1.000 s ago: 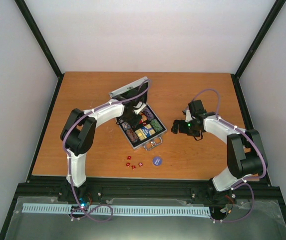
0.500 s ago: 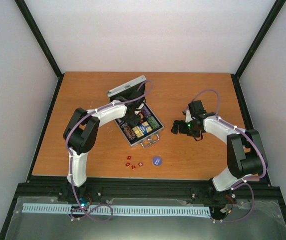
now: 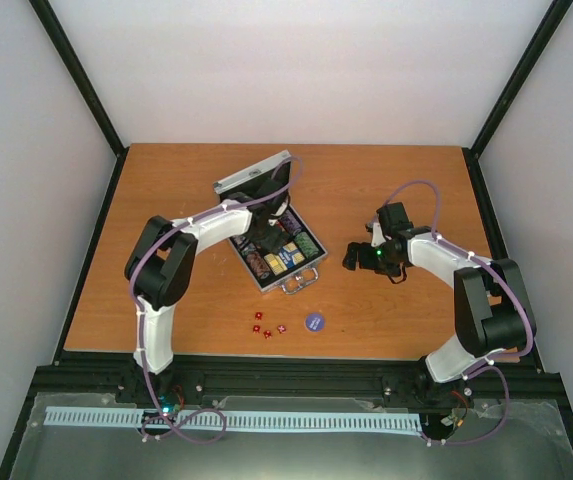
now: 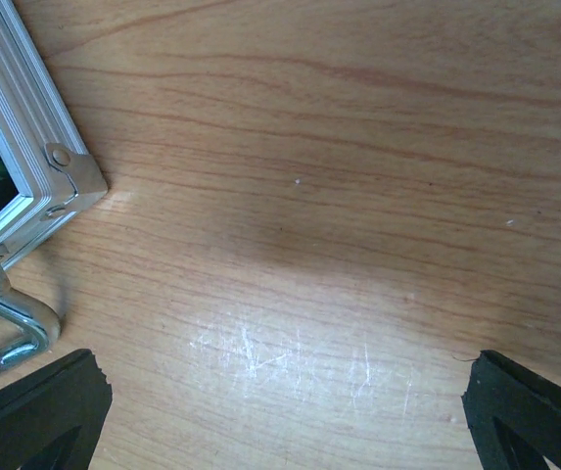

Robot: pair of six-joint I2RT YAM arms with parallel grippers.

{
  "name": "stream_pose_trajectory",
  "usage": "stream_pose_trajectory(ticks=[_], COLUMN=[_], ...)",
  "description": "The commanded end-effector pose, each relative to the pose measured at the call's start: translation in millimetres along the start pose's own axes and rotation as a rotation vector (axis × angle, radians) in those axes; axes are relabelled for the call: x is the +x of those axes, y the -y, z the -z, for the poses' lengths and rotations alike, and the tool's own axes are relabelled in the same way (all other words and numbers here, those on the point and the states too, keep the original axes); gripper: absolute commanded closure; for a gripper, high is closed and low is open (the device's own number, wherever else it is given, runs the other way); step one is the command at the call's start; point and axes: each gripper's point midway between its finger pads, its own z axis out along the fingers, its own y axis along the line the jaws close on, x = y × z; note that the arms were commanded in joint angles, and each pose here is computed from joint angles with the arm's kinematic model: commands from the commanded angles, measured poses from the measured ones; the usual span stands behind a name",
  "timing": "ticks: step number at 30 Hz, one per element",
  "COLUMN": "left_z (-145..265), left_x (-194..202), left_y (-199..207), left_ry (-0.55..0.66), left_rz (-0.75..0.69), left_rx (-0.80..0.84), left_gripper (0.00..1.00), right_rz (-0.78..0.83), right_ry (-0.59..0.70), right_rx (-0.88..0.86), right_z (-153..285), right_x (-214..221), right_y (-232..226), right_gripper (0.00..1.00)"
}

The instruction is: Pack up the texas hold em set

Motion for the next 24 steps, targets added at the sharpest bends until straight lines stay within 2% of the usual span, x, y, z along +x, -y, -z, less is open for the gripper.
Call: stream_pose_trajectory(ticks=[1, 10, 19, 24], left_z=[27, 50, 26, 17], left_x=[-16, -25, -18, -19], left_y=[-7, -1, -14, -12], left_ry=[0.052, 0.085, 0.031, 0.016], left_rz=[0.036, 0.03, 0.044, 0.047], left_rx=[0.012, 0.059, -0.049, -0.05], left_gripper=[0.0, 0.0, 0.0, 0.0], right_rz=[-0.002, -0.003, -0.001, 0.0], right_ry=[0.021, 0.026, 0.019, 0.018], right_rx=[-0.009, -0.009, -0.007, -0.004], right_z=[3, 5, 3, 2], right_x=[-4, -3, -4, -4], right_y=[-1, 0, 0, 0], right_gripper=[0.0, 0.0, 0.0, 0.0])
